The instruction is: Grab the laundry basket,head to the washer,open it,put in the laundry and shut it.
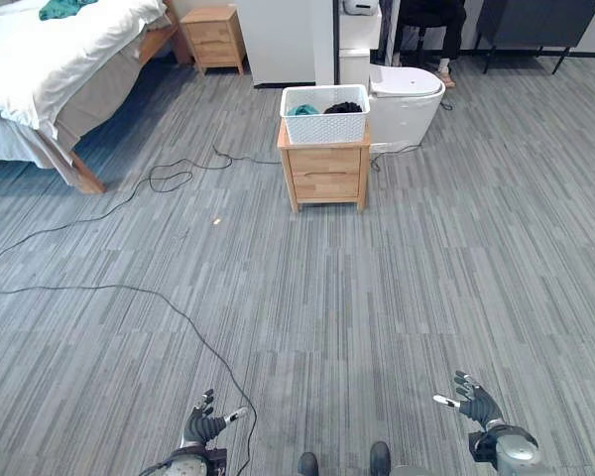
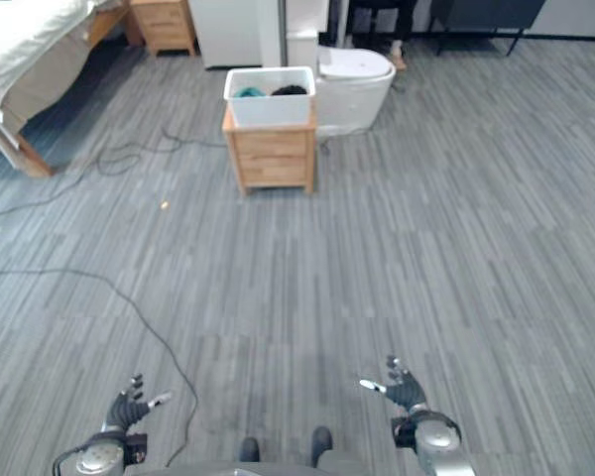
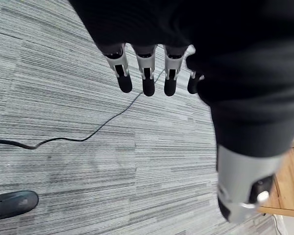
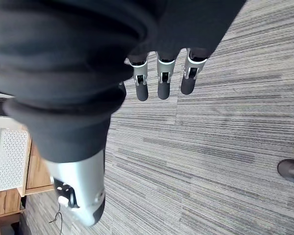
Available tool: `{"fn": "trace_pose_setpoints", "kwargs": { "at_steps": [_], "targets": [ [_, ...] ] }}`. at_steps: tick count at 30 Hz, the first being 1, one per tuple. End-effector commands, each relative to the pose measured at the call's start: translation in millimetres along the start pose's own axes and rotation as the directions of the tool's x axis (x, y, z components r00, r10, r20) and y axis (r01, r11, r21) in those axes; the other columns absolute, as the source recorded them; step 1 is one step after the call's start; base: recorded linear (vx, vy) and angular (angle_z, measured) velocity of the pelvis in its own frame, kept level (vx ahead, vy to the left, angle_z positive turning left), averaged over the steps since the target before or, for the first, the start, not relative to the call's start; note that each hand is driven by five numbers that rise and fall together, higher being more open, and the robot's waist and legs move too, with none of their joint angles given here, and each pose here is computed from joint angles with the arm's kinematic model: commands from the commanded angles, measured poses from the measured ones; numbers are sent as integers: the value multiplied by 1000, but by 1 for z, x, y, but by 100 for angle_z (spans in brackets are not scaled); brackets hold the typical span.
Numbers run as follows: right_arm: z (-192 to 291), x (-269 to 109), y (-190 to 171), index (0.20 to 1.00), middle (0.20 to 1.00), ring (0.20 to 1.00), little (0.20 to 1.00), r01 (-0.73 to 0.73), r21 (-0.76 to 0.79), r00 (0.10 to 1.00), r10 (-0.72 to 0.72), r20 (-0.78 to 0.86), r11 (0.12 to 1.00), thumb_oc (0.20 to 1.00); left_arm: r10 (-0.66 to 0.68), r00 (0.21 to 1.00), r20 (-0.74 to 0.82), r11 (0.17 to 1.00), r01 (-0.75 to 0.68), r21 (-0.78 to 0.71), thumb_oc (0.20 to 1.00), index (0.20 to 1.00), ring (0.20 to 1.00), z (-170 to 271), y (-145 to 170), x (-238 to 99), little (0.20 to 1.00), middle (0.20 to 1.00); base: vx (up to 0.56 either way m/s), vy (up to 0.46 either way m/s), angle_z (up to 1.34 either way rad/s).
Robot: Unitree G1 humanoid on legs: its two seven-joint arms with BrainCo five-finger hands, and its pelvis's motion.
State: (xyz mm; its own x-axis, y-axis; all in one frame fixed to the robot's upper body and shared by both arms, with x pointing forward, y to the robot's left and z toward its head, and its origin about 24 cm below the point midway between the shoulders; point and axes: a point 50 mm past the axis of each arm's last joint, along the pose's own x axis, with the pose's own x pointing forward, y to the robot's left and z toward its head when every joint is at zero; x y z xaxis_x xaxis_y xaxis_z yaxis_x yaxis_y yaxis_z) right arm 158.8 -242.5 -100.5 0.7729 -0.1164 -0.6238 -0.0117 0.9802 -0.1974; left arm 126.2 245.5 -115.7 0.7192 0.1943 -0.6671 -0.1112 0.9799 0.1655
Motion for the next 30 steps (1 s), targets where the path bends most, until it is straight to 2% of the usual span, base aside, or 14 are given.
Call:
{"fn": "trace_pose_setpoints", "kwargs": {
  "at_steps": [1,16,24,30],
  "targets": [
    [15,7,2,1000,1000,1000,1000,-2,-33,999,3,53,999,1000,31,993,112,999,-34,19,1000,1000,1000,25,12,6,1000,1000,41,17,-1],
    [22,10,5,1000,1000,1000,1000,3,-18,997,-1,71,1000,1000,57,987,149,998,-55,-19,1000,1000,1000,36,15,7,1000,1000,54,62,-7],
    [58,19,20,1000,1000,1000,1000,-34,-22,981,38,189,999,1000,73,974,213,997,-74,-2,1000,1000,1000,58,24,11,1000,1000,37,98,-12],
    [74,20,27,1000,1000,1000,1000,-58,-40,966,66,248,997,1000,63,971,232,998,-62,-11,1000,1000,1000,62,20,12,1000,1000,157,61,-7]
  ]
}}
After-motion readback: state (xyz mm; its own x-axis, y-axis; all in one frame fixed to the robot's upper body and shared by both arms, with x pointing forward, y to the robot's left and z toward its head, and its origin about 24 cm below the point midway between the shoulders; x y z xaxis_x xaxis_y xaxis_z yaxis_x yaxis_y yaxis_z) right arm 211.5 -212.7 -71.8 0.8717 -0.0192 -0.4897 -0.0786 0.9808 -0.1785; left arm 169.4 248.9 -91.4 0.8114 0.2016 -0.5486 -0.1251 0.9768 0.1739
